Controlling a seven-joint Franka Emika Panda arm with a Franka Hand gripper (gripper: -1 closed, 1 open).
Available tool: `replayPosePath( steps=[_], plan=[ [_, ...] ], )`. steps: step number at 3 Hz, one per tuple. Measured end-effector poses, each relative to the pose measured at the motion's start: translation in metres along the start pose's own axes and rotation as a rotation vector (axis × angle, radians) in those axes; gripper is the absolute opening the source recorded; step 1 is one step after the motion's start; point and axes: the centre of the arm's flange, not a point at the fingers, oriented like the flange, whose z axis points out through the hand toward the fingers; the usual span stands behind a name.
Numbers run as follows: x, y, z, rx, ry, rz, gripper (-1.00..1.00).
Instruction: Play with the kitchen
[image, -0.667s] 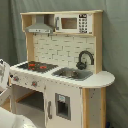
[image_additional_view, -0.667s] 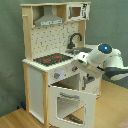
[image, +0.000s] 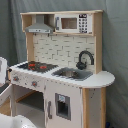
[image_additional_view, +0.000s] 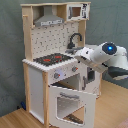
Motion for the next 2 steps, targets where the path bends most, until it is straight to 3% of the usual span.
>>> replayPosePath(
  steps=[2],
  plan=[
    [-0.003, -0.007, -0.059, -0.178, -0.077, -0.031, 1.0]
  ],
)
